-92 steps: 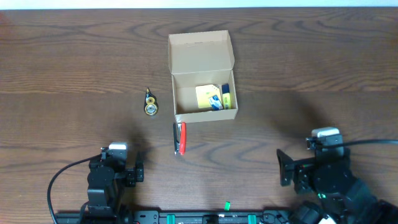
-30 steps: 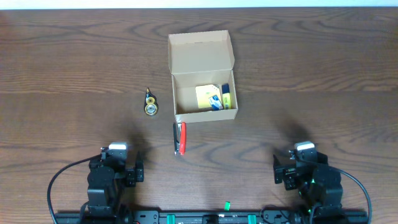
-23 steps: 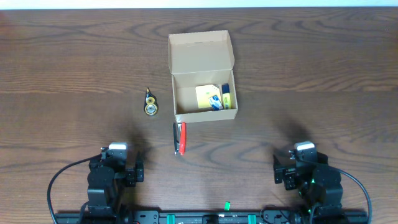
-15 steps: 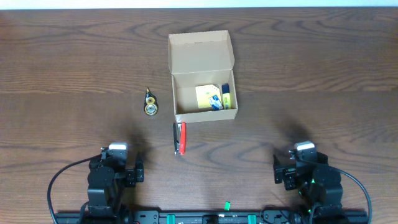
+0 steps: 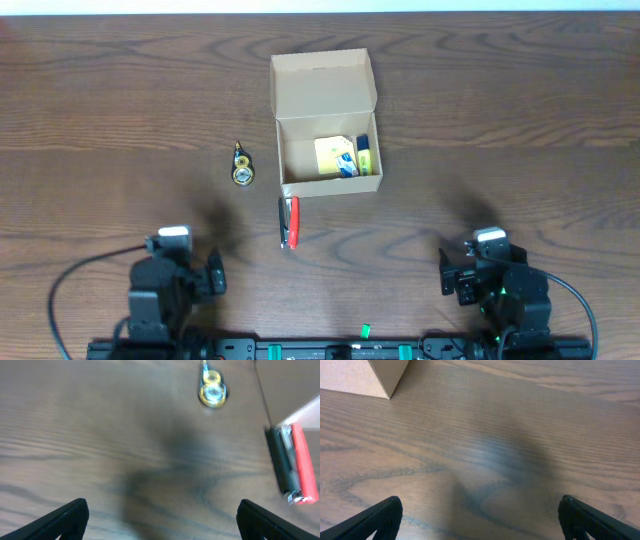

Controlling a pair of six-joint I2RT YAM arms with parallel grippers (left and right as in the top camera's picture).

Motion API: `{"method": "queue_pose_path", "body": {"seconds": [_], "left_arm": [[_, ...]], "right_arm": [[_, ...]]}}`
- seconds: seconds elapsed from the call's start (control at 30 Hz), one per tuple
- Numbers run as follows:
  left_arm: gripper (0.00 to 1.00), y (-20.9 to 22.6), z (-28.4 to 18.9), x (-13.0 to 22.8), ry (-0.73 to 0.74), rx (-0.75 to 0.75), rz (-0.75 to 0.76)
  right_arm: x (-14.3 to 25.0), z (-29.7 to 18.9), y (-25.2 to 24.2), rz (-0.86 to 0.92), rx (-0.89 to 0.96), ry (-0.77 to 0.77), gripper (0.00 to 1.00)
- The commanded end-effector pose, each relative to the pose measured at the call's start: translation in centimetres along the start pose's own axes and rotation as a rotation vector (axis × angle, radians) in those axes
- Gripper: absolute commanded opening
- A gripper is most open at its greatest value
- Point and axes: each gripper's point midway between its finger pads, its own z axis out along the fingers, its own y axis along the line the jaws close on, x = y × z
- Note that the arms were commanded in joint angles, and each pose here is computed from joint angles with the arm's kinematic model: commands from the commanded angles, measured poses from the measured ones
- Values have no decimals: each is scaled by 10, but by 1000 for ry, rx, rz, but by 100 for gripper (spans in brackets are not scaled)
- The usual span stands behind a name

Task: Pack container
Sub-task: 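Move the left gripper over the correction tape dispenser and lower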

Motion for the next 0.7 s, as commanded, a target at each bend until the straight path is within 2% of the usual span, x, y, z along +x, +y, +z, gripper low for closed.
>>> {"method": "queue_pose_path", "body": {"seconds": [0.0, 0.3, 0.47, 0.67], "left_arm": [[95, 11, -16, -30, 37, -78, -20], [95, -3, 15, -83, 267, -72, -56], [95, -20, 40, -85, 373, -5, -62], [95, -37, 67, -84, 415, 75, -79]], "right_arm": [[4, 2, 0, -11, 0, 6, 99], [4, 2, 0, -11, 0, 6, 99], [4, 2, 0, -11, 0, 6, 99], [4, 2, 0, -11, 0, 6, 99]]}}
